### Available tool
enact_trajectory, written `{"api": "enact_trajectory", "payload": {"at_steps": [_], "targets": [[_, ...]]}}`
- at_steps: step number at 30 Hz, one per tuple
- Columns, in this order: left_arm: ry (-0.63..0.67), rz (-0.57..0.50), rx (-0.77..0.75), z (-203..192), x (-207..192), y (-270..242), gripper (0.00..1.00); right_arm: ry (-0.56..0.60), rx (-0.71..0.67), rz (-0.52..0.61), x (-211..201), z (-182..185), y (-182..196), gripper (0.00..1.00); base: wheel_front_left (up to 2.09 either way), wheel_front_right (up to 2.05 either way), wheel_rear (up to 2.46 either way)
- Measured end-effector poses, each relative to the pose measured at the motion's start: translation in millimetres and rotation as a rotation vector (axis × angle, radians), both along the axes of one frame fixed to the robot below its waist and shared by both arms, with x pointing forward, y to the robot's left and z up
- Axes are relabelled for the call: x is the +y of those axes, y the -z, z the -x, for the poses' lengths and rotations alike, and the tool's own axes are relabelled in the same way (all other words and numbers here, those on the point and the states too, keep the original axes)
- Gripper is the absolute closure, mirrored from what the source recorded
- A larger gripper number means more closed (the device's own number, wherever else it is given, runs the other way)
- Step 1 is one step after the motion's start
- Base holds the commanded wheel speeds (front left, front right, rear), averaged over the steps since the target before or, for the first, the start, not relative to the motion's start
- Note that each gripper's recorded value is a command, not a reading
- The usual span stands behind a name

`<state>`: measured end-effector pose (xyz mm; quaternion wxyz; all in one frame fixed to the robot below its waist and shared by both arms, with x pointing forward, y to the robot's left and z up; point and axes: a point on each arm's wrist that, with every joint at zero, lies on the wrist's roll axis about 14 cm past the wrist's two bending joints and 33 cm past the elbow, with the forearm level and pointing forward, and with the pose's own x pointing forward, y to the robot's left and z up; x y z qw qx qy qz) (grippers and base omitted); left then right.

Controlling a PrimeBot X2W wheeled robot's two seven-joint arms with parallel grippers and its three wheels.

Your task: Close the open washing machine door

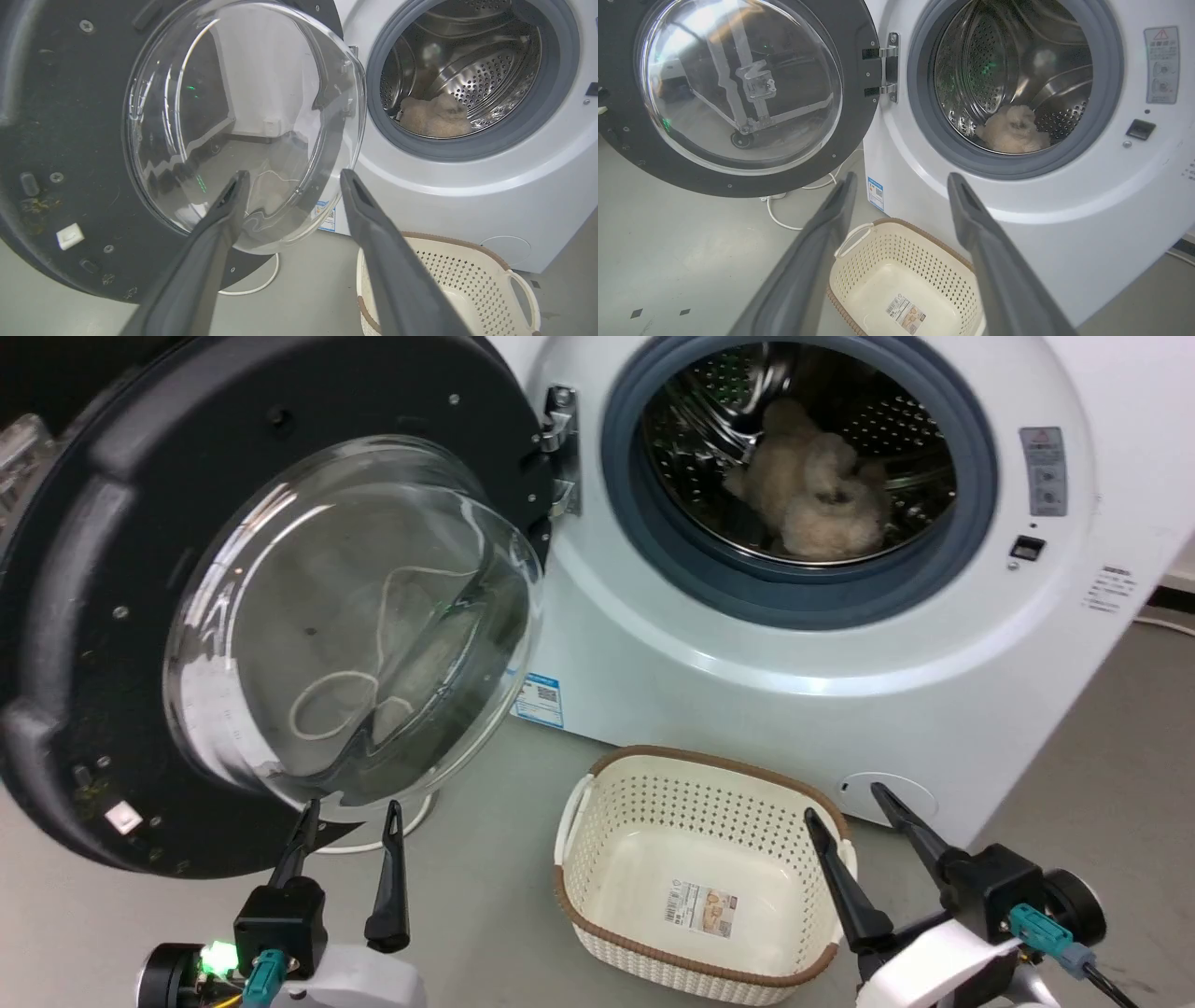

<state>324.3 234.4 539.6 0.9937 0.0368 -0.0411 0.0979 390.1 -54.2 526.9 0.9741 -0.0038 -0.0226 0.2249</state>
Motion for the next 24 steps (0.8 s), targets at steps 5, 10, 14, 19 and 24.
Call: {"api": "enact_trajectory", "payload": {"at_steps": [5, 10, 14, 19, 24], "targets": [[-0.032, -0.006, -0.019, 8, 8, -4, 0.00, -0.057, -0.003, -0.011, 18, 1, 0, 0.00, -0.05, -0.05, -0.05], [-0.057, -0.012, -0.029, 15, 14, -5, 0.00, -0.095, -0.006, -0.014, 30, 2, 0, 0.00, 0.00, 0.00, 0.00], [-0.071, -0.013, -0.033, 20, 18, -5, 0.00, -0.119, -0.012, -0.013, 37, 3, 0, 0.00, 0.00, 0.00, 0.00], [-0.093, -0.016, -0.043, 26, 22, -6, 0.00, -0.150, -0.011, -0.017, 46, 4, 1, 0.00, 0.00, 0.00, 0.00], [-0.115, -0.019, -0.052, 32, 28, -8, 0.00, -0.183, -0.008, -0.025, 56, 6, 3, 0.00, 0.00, 0.00, 0.00]]}}
